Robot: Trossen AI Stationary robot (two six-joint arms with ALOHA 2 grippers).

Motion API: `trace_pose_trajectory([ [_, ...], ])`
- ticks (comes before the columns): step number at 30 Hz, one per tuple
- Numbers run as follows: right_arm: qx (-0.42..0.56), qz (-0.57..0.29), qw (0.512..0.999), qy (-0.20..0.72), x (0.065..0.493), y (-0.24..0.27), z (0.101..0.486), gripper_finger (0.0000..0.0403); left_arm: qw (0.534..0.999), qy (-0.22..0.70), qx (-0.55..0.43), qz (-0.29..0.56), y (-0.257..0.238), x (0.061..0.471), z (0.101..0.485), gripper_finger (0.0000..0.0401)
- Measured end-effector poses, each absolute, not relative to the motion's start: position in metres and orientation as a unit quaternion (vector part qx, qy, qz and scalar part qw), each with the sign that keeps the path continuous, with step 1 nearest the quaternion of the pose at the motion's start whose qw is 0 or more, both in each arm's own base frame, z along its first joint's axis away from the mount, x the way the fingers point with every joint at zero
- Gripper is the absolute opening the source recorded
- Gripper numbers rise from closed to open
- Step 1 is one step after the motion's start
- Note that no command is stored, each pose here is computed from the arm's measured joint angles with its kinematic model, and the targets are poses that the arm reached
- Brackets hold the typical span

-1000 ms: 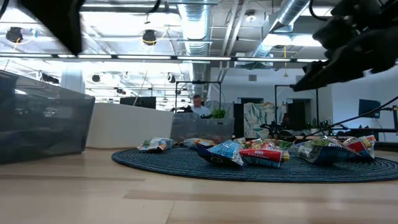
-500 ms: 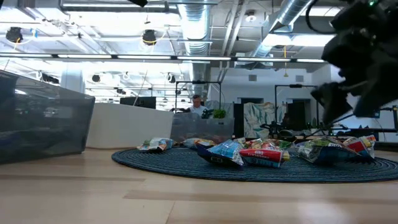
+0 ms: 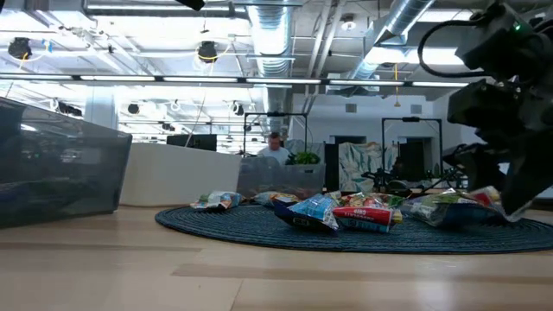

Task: Pick and place Granola Bars by type
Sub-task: Put the red granola bar into the top black bin

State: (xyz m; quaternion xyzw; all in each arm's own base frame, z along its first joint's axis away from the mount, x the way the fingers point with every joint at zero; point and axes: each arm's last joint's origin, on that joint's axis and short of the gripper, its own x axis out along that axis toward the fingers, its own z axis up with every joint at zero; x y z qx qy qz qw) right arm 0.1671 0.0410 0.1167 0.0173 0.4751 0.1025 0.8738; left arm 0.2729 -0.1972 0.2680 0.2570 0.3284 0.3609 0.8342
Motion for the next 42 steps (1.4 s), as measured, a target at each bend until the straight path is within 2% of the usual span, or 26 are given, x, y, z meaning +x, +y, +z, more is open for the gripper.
trace_pose_trajectory([
  [4,0.016,0.101,0.873,0.477,0.167,0.041,0.116,0.0134,0.834,0.329,0.257,0.361,-0.197,0.273,0.268,0.0185],
  [11,0.015,0.103,0.874,0.474,0.167,0.041,0.12,0.0043,0.834,0.329,0.258,0.361,-0.197,0.273,0.268,0.0185],
  [15,0.006,0.111,0.877,0.467,0.171,0.042,0.133,0.0014,0.834,0.329,0.258,0.361,-0.197,0.273,0.268,0.0185],
  [21,-0.058,0.099,0.903,0.414,0.186,0.043,0.166,0.0029,0.833,0.329,0.258,0.361,-0.197,0.273,0.268,0.0185],
  [26,-0.166,0.016,0.932,0.323,0.207,0.033,0.199,0.0038,0.827,0.335,0.269,0.361,-0.196,0.271,0.262,0.0185],
  [31,-0.239,-0.034,0.942,0.234,0.234,0.01,0.227,0.0024,0.818,0.353,0.267,0.367,-0.192,0.266,0.247,0.0185],
  [37,-0.244,-0.078,0.947,0.196,0.272,-0.039,0.245,0.0022,0.814,0.359,0.265,0.371,-0.192,0.257,0.234,0.0185],
  [42,-0.221,-0.095,0.945,0.223,0.313,-0.093,0.239,0.0034,0.821,0.352,0.257,0.368,-0.197,0.252,0.233,0.0185],
])
